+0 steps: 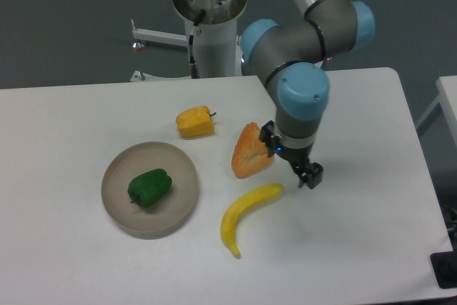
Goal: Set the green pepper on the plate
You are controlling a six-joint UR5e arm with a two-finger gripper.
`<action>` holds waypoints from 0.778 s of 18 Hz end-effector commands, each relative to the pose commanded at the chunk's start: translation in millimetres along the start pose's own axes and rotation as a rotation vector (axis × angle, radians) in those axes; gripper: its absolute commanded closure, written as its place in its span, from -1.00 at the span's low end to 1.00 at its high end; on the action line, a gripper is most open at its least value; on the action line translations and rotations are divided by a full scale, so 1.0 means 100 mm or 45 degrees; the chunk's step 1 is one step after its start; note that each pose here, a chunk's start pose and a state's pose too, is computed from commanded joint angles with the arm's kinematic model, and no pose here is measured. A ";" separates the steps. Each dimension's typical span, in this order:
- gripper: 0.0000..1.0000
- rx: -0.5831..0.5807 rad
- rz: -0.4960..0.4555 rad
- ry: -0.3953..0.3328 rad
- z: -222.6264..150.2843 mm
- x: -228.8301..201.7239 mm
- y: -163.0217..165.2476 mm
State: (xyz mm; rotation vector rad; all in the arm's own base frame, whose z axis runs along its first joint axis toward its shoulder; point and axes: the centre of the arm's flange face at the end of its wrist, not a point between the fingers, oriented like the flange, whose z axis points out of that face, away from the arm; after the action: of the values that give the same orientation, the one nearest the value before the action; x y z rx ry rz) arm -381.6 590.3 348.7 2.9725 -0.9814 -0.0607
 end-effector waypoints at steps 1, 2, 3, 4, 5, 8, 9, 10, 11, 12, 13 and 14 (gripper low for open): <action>-1.00 0.001 0.002 0.003 0.01 -0.02 0.07; -1.00 0.001 0.029 0.007 0.02 -0.02 0.10; -1.00 0.002 0.064 0.005 0.01 -0.05 0.19; -1.00 0.000 0.070 -0.007 -0.04 -0.06 0.21; -1.00 0.000 0.070 -0.007 -0.04 -0.06 0.22; -1.00 0.005 0.084 -0.010 -0.07 -0.06 0.27; -1.00 0.005 0.088 -0.010 -0.07 -0.06 0.27; -1.00 0.005 0.088 -0.004 -0.05 -0.05 0.27; -1.00 0.005 0.090 -0.002 -0.04 -0.05 0.26; -1.00 0.005 0.090 -0.002 -0.04 -0.05 0.26; -1.00 0.005 0.090 -0.002 -0.04 -0.05 0.26; -1.00 0.005 0.090 -0.002 -0.04 -0.04 0.26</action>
State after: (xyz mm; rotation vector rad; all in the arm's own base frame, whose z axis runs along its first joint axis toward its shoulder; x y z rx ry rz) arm -400.1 572.0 353.9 2.9386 -1.0866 -0.0607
